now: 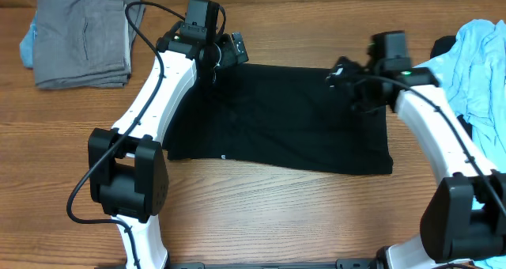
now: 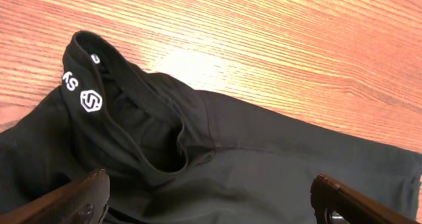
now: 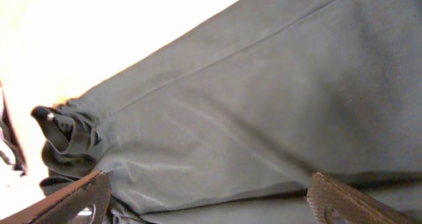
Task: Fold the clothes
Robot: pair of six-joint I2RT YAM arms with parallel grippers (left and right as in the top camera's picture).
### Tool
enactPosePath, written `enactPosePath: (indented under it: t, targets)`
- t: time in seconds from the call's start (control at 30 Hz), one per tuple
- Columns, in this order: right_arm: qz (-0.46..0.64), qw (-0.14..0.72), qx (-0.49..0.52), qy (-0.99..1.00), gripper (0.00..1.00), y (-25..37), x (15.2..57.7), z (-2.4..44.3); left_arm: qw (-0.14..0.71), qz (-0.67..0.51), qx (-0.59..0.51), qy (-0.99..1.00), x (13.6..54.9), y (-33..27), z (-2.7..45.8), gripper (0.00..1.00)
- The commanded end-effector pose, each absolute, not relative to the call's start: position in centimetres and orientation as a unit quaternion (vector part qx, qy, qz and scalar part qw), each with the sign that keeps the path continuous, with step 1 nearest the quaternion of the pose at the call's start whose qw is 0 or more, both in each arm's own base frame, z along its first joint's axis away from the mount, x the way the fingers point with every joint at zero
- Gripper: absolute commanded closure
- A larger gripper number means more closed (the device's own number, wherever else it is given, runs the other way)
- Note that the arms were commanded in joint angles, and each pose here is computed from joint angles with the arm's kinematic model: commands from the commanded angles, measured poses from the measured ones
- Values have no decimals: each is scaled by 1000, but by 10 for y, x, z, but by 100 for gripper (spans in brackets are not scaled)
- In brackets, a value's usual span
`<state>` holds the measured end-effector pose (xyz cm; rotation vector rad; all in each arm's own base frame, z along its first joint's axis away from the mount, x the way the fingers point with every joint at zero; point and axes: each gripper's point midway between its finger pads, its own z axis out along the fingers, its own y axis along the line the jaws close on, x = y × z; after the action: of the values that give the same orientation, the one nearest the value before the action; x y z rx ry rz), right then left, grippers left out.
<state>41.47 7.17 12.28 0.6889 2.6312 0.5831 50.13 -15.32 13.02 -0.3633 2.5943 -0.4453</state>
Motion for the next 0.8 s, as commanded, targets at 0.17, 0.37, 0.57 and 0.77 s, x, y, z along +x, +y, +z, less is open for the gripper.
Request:
enactPosePath:
  t: [0.17, 0.37, 0.57, 0.77]
  targets:
    - [249, 188, 203, 928, 0, 58, 420, 136, 183, -200, -171, 947, 507, -171, 82, 2]
    - [232, 183, 207, 933, 0, 54, 417, 132, 156, -191, -183, 952, 505, -171, 51, 0]
    - [199, 191, 219, 936, 0, 42, 418, 127, 162, -192, -182, 951, 508, -172, 50, 9]
    - [182, 201, 225, 936, 0, 35, 421, 127, 166, -190, -183, 950, 512, -171, 45, 49]
